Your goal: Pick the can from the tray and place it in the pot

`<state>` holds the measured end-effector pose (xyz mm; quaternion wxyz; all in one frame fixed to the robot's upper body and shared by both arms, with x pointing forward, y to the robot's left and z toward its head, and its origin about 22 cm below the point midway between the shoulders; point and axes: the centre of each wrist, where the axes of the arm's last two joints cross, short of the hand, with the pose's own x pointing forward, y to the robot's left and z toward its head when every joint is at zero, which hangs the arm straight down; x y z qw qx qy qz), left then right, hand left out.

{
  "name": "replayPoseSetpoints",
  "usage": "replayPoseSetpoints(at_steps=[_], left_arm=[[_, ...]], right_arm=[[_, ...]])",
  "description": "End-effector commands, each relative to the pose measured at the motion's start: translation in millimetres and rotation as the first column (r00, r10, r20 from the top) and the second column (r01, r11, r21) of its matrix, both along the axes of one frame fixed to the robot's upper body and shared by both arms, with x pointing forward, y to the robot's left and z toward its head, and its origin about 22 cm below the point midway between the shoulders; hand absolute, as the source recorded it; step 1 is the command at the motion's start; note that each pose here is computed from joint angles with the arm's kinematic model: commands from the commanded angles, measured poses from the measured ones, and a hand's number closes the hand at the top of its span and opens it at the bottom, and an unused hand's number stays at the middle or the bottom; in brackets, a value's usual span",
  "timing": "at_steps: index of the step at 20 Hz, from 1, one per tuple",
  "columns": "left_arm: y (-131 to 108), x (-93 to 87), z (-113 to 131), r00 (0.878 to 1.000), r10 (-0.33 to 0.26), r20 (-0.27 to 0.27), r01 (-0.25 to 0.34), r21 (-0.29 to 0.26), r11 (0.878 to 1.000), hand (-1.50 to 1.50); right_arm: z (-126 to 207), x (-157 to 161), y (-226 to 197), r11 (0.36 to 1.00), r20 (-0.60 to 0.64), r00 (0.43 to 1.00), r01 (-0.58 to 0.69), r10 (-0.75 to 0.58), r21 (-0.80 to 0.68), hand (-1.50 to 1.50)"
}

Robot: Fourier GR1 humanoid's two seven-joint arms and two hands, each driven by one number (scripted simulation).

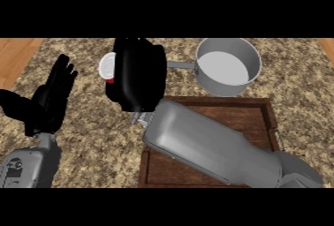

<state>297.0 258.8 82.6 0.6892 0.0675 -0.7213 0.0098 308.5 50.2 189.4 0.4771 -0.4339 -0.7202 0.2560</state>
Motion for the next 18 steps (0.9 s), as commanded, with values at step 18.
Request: replayPoseSetpoints(at_steps=[18], left_arm=[[13.5, -5.3, -10.8, 0.999, 0.036, 0.0, -0.036, 0.008, 0.999, 0.0]], right_arm=[[-59.0, 106.1, -78.6, 0.916, 0.013, 0.92, 0.391, -0.391, -0.087, 1.5]])
